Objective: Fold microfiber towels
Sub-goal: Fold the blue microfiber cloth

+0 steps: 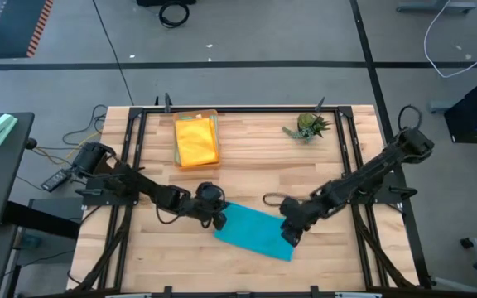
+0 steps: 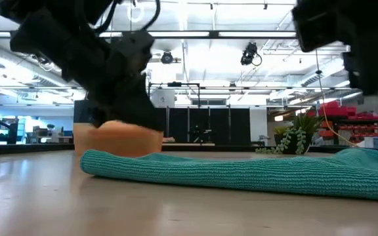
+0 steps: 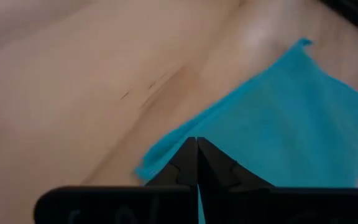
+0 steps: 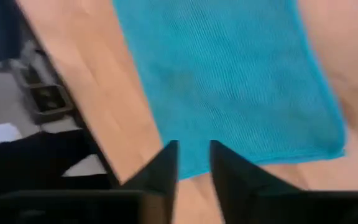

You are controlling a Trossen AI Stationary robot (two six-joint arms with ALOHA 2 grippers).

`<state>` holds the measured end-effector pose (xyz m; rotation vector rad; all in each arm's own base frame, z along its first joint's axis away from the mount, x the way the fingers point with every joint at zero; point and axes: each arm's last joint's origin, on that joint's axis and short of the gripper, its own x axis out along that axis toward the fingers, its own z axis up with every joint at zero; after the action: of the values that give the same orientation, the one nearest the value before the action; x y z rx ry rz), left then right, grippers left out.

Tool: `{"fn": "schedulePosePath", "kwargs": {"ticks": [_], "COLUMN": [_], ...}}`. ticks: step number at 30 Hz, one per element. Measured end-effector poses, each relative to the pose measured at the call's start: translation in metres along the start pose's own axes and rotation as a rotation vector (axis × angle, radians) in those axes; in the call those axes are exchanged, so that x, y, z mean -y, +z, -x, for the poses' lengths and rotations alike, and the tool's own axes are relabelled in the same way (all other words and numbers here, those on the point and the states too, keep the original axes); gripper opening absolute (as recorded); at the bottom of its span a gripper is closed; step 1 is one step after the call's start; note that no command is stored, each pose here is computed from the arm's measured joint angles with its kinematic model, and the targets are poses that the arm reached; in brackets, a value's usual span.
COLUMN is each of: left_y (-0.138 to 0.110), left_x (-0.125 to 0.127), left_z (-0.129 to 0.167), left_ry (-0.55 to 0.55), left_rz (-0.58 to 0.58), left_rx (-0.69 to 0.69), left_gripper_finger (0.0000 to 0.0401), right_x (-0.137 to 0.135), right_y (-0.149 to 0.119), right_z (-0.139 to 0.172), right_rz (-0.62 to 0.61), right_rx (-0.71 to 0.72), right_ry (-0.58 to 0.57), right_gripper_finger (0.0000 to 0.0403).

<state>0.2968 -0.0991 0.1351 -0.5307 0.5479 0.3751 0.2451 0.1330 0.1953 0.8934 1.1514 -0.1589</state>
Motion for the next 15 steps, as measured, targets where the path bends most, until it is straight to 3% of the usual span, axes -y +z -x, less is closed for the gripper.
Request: {"fn": "schedulePosePath", "kwargs": {"ticks": [4,9,15], "left_y": [0.003,0.002,0.01], "left_x": [0.003,-0.005,-0.03], "left_z": [-0.001,-0.011,-0.028], "left_ry": [-0.108,-0.185,-0.078], "left_rz": [-0.14,-0.237,-0.212], "left_rx": [-0.051,-0.16,-0.191], "left_gripper_finger": [0.0009,0.0005,0.0007], "right_x": [-0.004,-0.012,-0.004], "right_y": [-0.017,-0.027,-0.041], "right_z": [-0.028,-0.06,-0.083], "right_rz": [0.017,-0.009,-0.073], "right_rx": [-0.017,-0.022,-0.063], "right_ry": [-0.027,0.033,-0.035], "right_gripper_finger": [0.0016,0.0007,0.0004]}}
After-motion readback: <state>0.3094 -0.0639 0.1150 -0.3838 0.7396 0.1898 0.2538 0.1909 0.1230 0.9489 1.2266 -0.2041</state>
